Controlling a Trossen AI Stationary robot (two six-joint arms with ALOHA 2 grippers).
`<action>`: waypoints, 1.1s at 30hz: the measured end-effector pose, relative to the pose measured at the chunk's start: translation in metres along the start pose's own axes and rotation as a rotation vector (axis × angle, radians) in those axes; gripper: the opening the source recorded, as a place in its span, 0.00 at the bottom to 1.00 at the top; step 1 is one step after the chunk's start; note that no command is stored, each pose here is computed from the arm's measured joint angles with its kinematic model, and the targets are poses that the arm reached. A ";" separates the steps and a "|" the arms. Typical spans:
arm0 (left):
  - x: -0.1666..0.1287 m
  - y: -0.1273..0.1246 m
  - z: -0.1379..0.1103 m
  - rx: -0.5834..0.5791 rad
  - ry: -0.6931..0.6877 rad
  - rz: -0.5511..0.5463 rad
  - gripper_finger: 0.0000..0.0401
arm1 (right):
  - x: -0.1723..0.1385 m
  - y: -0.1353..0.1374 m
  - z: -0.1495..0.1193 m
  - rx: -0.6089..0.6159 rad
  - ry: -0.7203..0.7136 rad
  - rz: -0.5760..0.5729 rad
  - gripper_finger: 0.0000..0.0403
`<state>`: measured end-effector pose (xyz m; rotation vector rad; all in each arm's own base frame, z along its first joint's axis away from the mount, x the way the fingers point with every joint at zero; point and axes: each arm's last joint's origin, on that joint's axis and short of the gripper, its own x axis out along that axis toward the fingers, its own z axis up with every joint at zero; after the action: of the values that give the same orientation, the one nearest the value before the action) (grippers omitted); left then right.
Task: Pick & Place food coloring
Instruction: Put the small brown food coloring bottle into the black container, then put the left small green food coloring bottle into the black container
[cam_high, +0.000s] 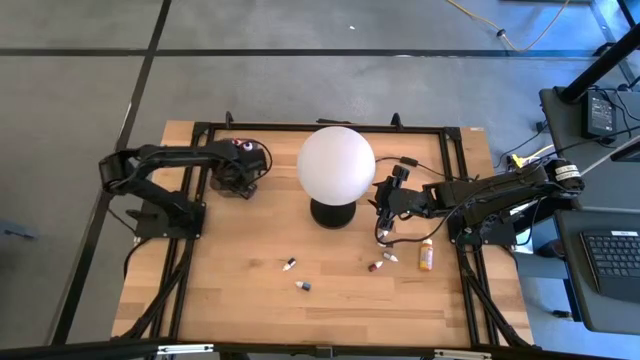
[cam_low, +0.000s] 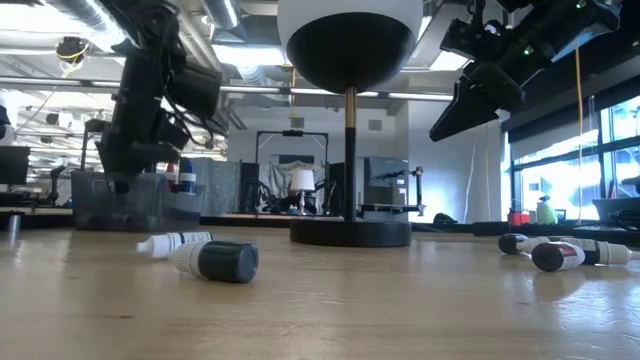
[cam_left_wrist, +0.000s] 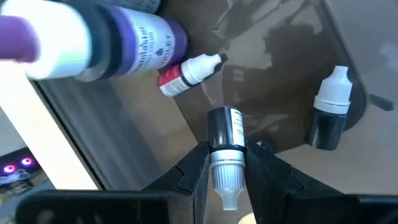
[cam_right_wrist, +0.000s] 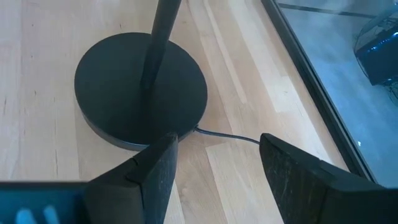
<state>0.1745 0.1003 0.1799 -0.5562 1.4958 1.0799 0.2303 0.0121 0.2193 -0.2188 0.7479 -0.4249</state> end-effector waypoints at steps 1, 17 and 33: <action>0.002 -0.001 0.001 0.011 0.005 0.003 0.22 | 0.000 0.000 0.000 -0.001 0.000 0.000 0.57; 0.009 -0.005 0.004 0.060 0.033 0.023 0.25 | 0.000 0.000 0.000 -0.004 0.002 0.000 0.57; 0.008 -0.004 0.003 0.064 0.039 0.037 0.36 | 0.000 0.000 0.000 -0.003 0.004 0.001 0.57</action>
<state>0.1772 0.1025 0.1709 -0.5092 1.5741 1.0511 0.2300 0.0121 0.2190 -0.2203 0.7522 -0.4237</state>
